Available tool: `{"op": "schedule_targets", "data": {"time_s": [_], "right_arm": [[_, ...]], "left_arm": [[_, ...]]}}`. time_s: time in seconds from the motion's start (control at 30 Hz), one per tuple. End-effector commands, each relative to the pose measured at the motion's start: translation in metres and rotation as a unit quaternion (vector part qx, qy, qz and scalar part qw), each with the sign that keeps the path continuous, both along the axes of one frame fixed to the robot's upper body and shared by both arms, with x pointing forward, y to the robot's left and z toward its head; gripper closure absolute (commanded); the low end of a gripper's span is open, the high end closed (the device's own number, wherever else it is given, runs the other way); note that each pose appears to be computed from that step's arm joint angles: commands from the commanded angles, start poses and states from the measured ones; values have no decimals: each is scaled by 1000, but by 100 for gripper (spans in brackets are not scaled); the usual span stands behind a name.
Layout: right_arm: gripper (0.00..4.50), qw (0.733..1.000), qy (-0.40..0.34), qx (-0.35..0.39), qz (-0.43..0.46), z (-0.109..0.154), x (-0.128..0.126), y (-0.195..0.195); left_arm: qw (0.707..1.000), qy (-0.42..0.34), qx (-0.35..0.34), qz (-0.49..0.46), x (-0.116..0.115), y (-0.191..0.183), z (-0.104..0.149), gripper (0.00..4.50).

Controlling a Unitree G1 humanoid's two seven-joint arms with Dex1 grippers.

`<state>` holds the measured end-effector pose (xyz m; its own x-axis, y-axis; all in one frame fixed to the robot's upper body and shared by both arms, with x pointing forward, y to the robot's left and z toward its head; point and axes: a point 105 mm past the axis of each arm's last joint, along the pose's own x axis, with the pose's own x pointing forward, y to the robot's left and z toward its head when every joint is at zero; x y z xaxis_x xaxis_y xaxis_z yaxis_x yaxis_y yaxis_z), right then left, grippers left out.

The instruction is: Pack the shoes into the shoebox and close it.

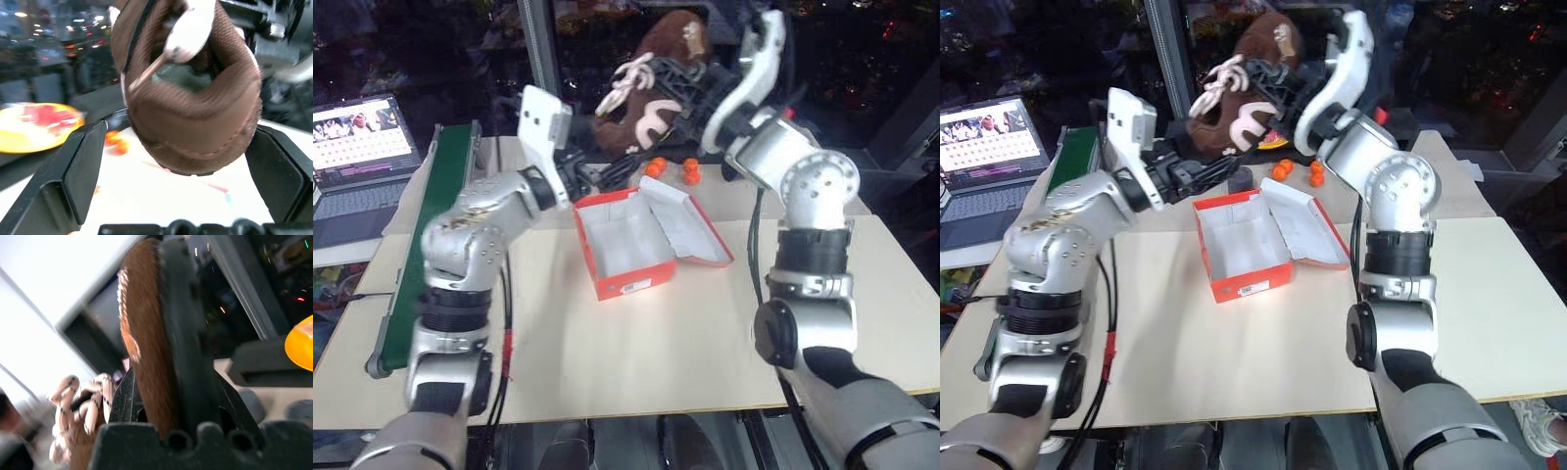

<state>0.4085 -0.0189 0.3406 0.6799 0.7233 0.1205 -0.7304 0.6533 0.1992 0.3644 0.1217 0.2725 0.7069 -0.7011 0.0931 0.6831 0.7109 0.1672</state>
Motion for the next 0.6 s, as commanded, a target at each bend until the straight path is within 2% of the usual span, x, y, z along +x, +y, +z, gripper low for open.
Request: {"op": "schedule_targets", "data": {"time_s": [0.03, 0.17, 0.27, 0.33, 0.4, 0.6], "right_arm": [[403, 992, 7, -120, -27, -39, 29, -3], [403, 987, 6, -157, -16, -57, 42, 5], [403, 988, -1, -152, -21, -52, 47, 0], [403, 992, 2, -127, -18, -44, 47, 1], [403, 993, 2, -120, -9, -42, 46, 4], [403, 988, 20, -155, -9, -67, 48, 2]], "left_arm": [[991, -7, 40, 127, 4, 63, -6, 0], [991, 13, 51, 120, -11, 64, -20, 0], [990, 23, 40, 134, -22, 69, -28, 0], [990, 32, -9, 136, -25, 66, -29, 0], [992, 40, -24, 121, -30, 58, -33, 0], [991, 47, -13, 124, -34, 57, -36, 0]]}}
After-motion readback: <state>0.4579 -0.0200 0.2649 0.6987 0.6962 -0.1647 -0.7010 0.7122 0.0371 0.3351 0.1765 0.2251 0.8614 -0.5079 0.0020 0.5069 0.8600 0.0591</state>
